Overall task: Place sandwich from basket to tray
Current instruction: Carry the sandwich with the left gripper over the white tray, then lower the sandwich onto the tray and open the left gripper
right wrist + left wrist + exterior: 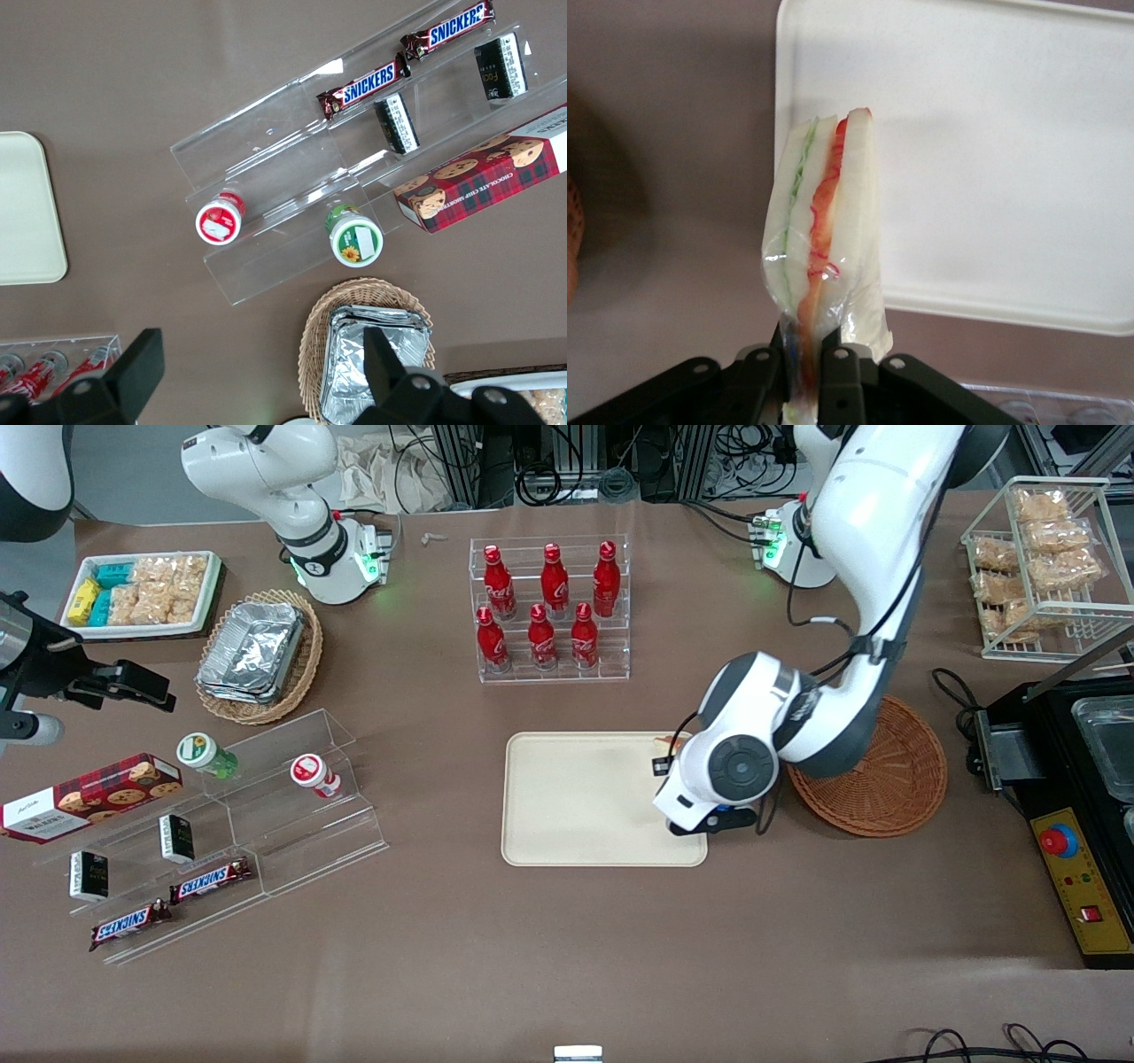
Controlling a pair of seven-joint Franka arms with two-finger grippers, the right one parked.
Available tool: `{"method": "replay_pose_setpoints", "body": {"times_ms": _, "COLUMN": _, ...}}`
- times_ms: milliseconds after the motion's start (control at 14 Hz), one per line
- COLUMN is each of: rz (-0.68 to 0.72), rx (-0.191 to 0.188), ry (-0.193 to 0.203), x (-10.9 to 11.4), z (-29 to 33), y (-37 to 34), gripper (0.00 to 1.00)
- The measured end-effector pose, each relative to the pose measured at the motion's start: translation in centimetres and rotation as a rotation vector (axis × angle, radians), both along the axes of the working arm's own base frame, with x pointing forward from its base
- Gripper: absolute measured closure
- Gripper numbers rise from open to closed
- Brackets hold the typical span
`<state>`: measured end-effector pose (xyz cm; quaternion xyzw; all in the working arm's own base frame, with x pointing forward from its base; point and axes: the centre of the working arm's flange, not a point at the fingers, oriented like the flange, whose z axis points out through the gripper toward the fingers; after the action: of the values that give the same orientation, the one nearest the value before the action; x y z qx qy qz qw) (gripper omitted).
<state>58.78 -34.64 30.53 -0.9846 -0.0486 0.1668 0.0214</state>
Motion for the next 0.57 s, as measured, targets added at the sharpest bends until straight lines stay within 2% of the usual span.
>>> {"method": "replay_pose_setpoints", "body": {"times_ms": 286, "rz": -0.056, "rx": 0.037, "ry": -0.038, "x": -0.4, "z": -1.8, "y": -1.5, "gripper": 0.85}}
{"method": "replay_pose_setpoints", "body": {"times_ms": 571, "rz": -0.072, "rx": 0.035, "ry": -0.03, "x": 0.1, "z": -4.4, "y": -1.0, "gripper": 0.85}}
